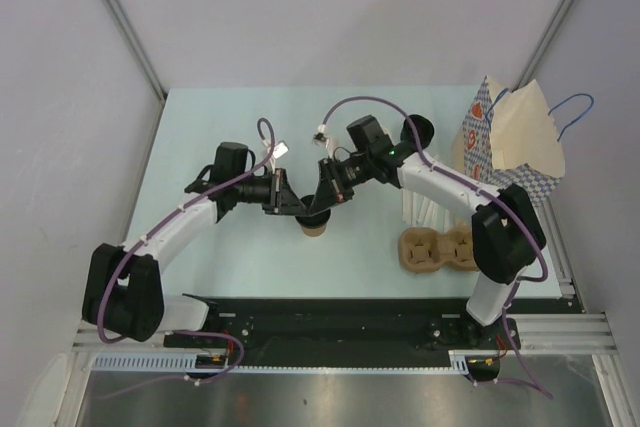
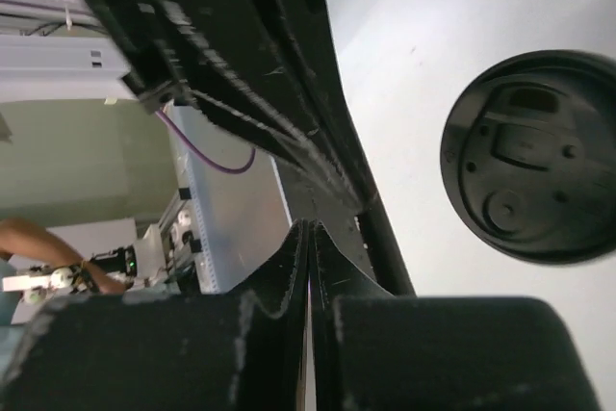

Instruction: Pack the takeout coffee

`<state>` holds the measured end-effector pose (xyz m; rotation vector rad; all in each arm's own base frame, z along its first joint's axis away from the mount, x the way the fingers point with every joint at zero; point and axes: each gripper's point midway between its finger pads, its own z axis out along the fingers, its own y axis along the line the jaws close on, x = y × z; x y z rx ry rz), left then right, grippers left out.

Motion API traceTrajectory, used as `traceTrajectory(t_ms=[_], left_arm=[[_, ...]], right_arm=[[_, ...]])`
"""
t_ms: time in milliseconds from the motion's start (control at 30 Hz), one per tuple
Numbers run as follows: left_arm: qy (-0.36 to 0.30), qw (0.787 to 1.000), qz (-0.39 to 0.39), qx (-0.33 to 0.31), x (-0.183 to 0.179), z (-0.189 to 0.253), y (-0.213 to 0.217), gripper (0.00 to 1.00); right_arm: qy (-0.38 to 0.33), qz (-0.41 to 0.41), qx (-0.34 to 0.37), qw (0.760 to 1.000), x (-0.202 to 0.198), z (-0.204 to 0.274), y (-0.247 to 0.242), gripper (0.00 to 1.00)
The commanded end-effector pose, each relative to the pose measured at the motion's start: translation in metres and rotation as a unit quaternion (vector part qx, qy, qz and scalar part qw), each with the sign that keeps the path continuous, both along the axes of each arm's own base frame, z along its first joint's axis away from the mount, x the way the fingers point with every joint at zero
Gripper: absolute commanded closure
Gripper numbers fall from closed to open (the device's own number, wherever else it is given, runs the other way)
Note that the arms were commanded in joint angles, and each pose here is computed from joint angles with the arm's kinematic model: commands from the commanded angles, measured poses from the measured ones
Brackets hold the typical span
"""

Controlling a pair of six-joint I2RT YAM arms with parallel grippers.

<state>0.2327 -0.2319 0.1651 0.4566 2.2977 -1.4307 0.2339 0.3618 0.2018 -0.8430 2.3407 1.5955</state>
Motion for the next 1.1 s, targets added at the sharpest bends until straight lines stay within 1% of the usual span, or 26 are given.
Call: traceTrajectory(t_ms=[0, 200, 367, 600, 767, 1067], left_arm=[[-0.003, 0.999, -0.005, -0.04, 0.005, 0.012, -0.006, 0.97], [0.015, 1.0, 0.019, -0.011, 0.015, -0.009, -0.001, 1.0], [0.034, 0.998, 0.043, 0.017, 0.026, -0.025, 0.004, 1.0], [0.056, 0.992, 0.072, 0.091, 0.035, -0.065, 0.019, 1.0], [0.07, 0.988, 0.077, 0.111, 0.036, -0.079, 0.022, 1.0], [0.077, 0.987, 0.076, 0.121, 0.034, -0.091, 0.025, 1.0]], right_arm=[[0.02, 0.01, 0.016, 1.0, -0.002, -0.009, 0.015, 1.0], [0.029, -0.003, -0.007, 1.0, 0.008, -0.037, 0.018, 1.0], [0.041, -0.015, -0.024, 0.999, 0.017, -0.058, 0.017, 1.0], [0.064, -0.03, -0.053, 0.996, 0.025, -0.086, 0.011, 1.0], [0.068, -0.042, -0.077, 0.994, 0.029, -0.104, 0.007, 1.0], [0.066, -0.059, -0.129, 0.988, 0.035, -0.138, -0.007, 1.0]])
